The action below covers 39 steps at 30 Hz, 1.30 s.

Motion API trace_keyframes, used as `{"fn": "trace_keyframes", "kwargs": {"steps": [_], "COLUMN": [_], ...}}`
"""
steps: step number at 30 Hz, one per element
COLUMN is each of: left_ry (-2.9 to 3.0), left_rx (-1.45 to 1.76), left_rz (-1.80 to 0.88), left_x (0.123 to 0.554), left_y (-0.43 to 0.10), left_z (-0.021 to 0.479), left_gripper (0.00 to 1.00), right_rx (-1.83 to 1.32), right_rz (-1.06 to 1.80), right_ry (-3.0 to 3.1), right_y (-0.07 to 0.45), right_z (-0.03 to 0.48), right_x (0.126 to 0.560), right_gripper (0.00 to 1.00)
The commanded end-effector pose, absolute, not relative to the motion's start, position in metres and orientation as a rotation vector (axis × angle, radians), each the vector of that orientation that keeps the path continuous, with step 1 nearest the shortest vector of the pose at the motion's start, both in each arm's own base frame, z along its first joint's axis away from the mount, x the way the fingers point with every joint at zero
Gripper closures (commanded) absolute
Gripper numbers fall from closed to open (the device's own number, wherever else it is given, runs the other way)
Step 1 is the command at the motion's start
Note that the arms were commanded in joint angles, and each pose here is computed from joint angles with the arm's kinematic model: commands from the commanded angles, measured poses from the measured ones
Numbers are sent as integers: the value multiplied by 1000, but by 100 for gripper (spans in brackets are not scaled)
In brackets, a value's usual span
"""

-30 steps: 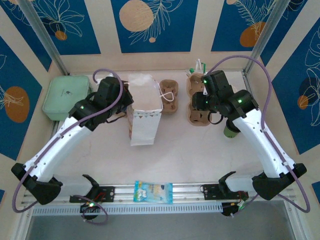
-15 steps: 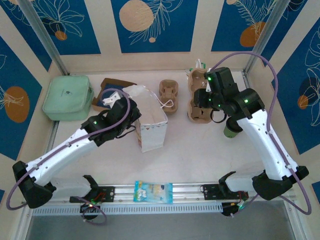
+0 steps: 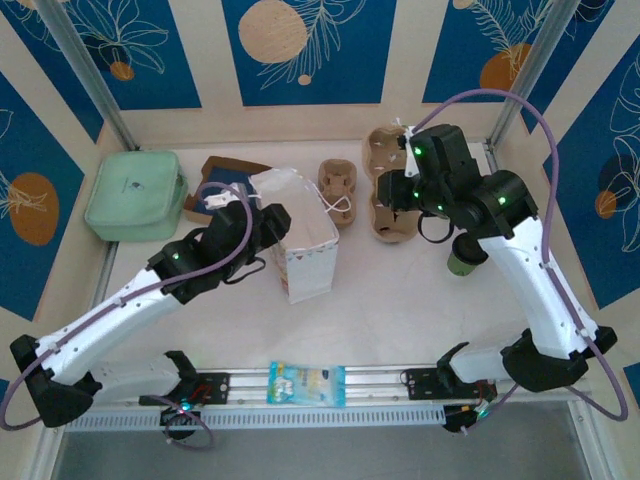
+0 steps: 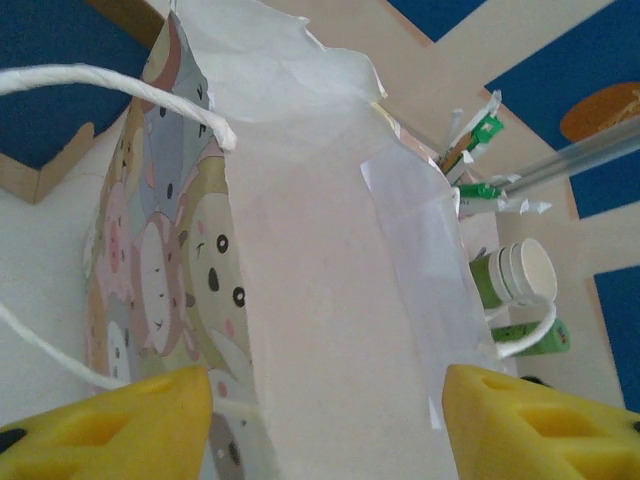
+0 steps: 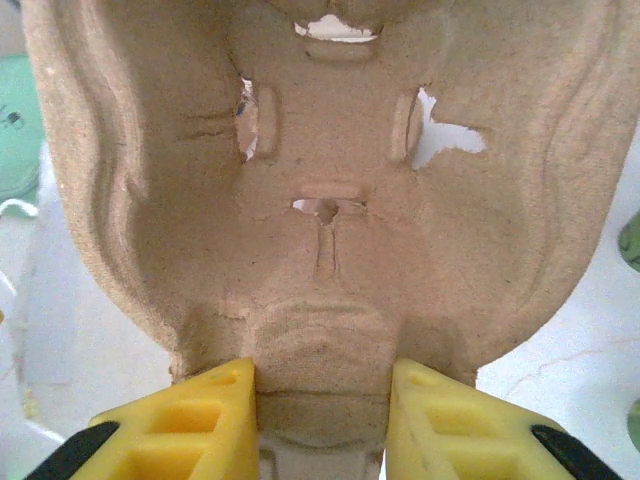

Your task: Pack the takeout coffee

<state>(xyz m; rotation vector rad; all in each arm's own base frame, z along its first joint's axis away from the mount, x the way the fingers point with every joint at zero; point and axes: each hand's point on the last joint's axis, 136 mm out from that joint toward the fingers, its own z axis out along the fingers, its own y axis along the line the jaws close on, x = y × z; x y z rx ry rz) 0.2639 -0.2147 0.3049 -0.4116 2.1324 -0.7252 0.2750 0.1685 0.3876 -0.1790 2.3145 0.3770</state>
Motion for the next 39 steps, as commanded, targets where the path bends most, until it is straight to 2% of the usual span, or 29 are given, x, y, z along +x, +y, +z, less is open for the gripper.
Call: {"fn": "trace_keyframes", "kwargs": {"steps": [1,6,13,24,32,39], "left_ry": [2136,2137,2183,2360,2408,2424], "left_rx": [-268,-11,-62,-71,-46,-20], "left_rz": [-660,-522,-447,-456,-481,-557], "left_x": [254,257,296,368,376,373], "left_y": [-207,-207,-167,-148,-144,-154], "left_z": [319,348,364,319,300,292], "left_gripper": [37,40,42,44,41,42], "right_rx": [-279,-373,-448,-504,-564,-574], "right_rz": [413,490,573,643,590,501], "right_ry": [2327,2328,2324,2329,2389,2409], "right_y": [185,213,249,294,321,334], "right_z": [393,399,405,401,375,357], "right_x": [267,263,264,285,300,312], "right_gripper": [69,69,69,69,69,70]}}
